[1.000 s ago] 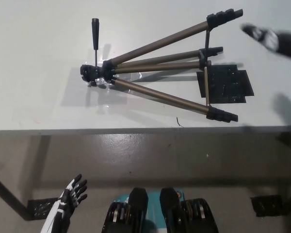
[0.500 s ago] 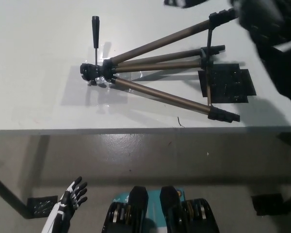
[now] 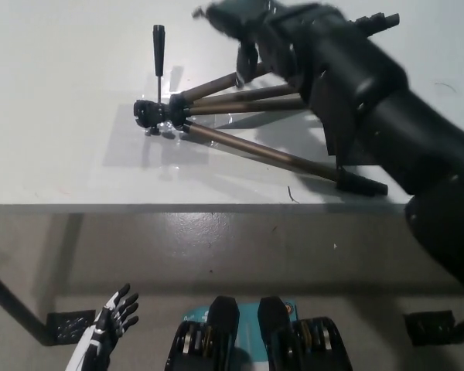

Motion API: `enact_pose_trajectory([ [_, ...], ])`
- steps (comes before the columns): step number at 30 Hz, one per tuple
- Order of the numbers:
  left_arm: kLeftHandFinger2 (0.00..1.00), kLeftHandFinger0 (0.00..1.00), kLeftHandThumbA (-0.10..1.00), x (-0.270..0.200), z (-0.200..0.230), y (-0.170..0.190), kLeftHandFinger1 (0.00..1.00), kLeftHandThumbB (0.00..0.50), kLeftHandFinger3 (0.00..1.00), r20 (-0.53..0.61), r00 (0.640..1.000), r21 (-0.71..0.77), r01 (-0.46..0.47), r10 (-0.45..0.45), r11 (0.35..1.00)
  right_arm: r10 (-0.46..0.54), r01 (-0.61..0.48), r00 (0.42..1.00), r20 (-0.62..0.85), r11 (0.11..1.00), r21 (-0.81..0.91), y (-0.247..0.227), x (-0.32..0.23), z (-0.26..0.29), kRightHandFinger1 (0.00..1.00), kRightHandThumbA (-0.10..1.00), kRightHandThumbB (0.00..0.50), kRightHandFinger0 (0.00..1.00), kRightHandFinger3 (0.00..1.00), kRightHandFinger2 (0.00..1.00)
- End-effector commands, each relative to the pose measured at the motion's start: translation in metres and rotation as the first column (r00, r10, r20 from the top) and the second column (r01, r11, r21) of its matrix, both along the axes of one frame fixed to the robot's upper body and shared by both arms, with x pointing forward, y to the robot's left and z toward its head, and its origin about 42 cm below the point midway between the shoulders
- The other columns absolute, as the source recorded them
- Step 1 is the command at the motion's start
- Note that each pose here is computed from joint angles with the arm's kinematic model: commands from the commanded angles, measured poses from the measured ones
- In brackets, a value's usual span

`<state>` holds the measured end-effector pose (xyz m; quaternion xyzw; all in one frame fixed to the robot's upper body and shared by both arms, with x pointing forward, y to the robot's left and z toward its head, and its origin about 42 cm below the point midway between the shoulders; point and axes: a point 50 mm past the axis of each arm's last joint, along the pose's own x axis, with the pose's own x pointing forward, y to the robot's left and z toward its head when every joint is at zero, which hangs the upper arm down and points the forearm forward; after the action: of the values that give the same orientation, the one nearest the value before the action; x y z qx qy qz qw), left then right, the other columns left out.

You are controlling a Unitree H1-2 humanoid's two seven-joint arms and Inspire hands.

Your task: A tripod lies near the right hand side of the table and the robot grab a leg of the tripod using its right hand and put it up right.

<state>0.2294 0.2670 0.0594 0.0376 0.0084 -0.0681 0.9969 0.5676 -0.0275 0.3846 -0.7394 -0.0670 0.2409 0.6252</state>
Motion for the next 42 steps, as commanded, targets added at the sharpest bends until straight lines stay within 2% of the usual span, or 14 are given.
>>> enact_pose_trajectory([
  [1, 1.00, 1.00, 1.00, 0.000, 0.011, 0.002, 1.00, 0.301, 1.00, 0.046, 0.999, 0.000, 0.026, -0.026, 1.000, -0.034, 0.034, 0.999, 0.007, 0.996, -0.078, -0.012, 0.007, 0.003, 1.00, 0.97, 0.500, 1.00, 1.00, 1.00],
  [10, 1.00, 1.00, 1.00, 0.004, 0.012, 0.003, 1.00, 0.298, 1.00, 0.046, 0.999, 0.000, 0.024, -0.024, 1.000, -0.146, 0.142, 0.989, -0.012, 0.976, -0.163, -0.050, 0.017, -0.038, 1.00, 0.97, 0.500, 1.00, 1.00, 1.00],
  [13, 1.00, 1.00, 1.00, 0.005, 0.012, 0.004, 1.00, 0.287, 1.00, 0.047, 0.999, 0.007, 0.023, -0.023, 1.000, -0.172, 0.191, 0.980, 0.099, 0.953, -0.234, -0.065, 0.020, -0.048, 1.00, 0.76, 0.462, 1.00, 1.00, 1.00],
  [14, 1.00, 1.00, 1.00, 0.005, 0.012, 0.004, 1.00, 0.287, 1.00, 0.050, 0.998, 0.009, 0.025, -0.025, 1.000, -0.146, 0.194, 0.970, 0.193, 0.945, -0.265, -0.071, 0.021, -0.051, 0.94, 0.45, 0.323, 0.96, 1.00, 1.00],
  [15, 1.00, 1.00, 1.00, 0.005, 0.012, 0.004, 1.00, 0.288, 1.00, 0.046, 0.999, 0.007, 0.027, -0.027, 1.000, -0.104, 0.178, 0.960, 0.260, 0.943, -0.281, -0.075, 0.022, -0.052, 0.64, 0.29, 0.258, 0.61, 1.00, 0.75],
  [16, 1.00, 1.00, 1.00, 0.007, 0.014, 0.007, 1.00, 0.290, 1.00, 0.048, 0.998, 0.010, 0.032, -0.033, 0.999, -0.026, 0.139, 0.930, 0.366, 0.948, -0.286, -0.081, 0.022, -0.050, 0.21, 0.15, 0.376, 0.16, 0.80, 0.32],
  [17, 1.00, 1.00, 1.00, 0.007, 0.013, 0.007, 1.00, 0.284, 1.00, 0.046, 0.998, 0.010, 0.036, -0.036, 0.999, 0.015, 0.109, 0.912, 0.409, 0.954, -0.278, -0.085, 0.022, -0.049, 0.01, 0.03, 0.364, 0.01, 0.66, 0.22],
  [22, 1.00, 1.00, 1.00, 0.010, 0.015, 0.006, 1.00, 0.301, 1.00, 0.044, 0.998, 0.010, 0.042, -0.042, 0.999, 0.132, -0.013, 0.841, 0.525, 0.974, -0.225, -0.091, 0.021, -0.035, 0.17, -0.10, 0.292, 0.00, 0.33, 0.53],
  [23, 1.00, 1.00, 1.00, 0.010, 0.015, 0.005, 1.00, 0.308, 1.00, 0.043, 0.998, 0.012, 0.041, -0.041, 0.999, 0.135, -0.024, 0.837, 0.530, 0.977, -0.210, -0.090, 0.021, -0.034, 0.18, -0.10, 0.290, 0.00, 0.34, 0.55],
  [27, 1.00, 1.00, 1.00, 0.006, 0.012, 0.001, 1.00, 0.308, 1.00, 0.032, 0.999, 0.016, 0.039, -0.040, 0.999, 0.158, -0.072, 0.830, 0.535, 0.981, -0.179, -0.086, 0.019, -0.034, 0.03, -0.10, 0.303, 0.00, 0.26, 0.39],
  [34, 1.00, 1.00, 1.00, 0.004, 0.012, 0.000, 1.00, 0.303, 1.00, 0.042, 0.998, 0.026, 0.050, -0.051, 0.998, 0.115, -0.175, 0.796, 0.594, 0.984, 0.045, -0.078, 0.015, -0.021, 0.00, -0.10, 0.285, 0.00, 0.12, 0.38],
  [36, 1.00, 1.00, 1.00, 0.004, 0.013, 0.001, 1.00, 0.310, 1.00, 0.048, 0.997, 0.032, 0.051, -0.053, 0.998, 0.026, -0.164, 0.816, 0.577, 0.968, 0.189, -0.075, 0.017, -0.007, 0.12, -0.10, 0.213, 0.00, 0.15, 0.68],
  [38, 1.00, 1.00, 1.00, 0.004, 0.012, 0.001, 1.00, 0.316, 1.00, 0.047, 0.998, 0.037, 0.050, -0.052, 0.998, -0.024, -0.184, 0.809, 0.587, 0.939, 0.291, -0.075, 0.017, 0.007, 0.21, -0.10, 0.168, 0.00, 0.14, 0.76],
  [42, 1.00, 1.00, 1.00, 0.004, 0.012, 0.001, 1.00, 0.288, 1.00, 0.050, 0.997, 0.045, 0.048, -0.050, 0.998, -0.204, -0.251, 0.800, 0.564, 0.740, 0.624, -0.079, 0.015, 0.058, 0.17, -0.10, 0.084, 0.00, 0.33, 0.65],
])
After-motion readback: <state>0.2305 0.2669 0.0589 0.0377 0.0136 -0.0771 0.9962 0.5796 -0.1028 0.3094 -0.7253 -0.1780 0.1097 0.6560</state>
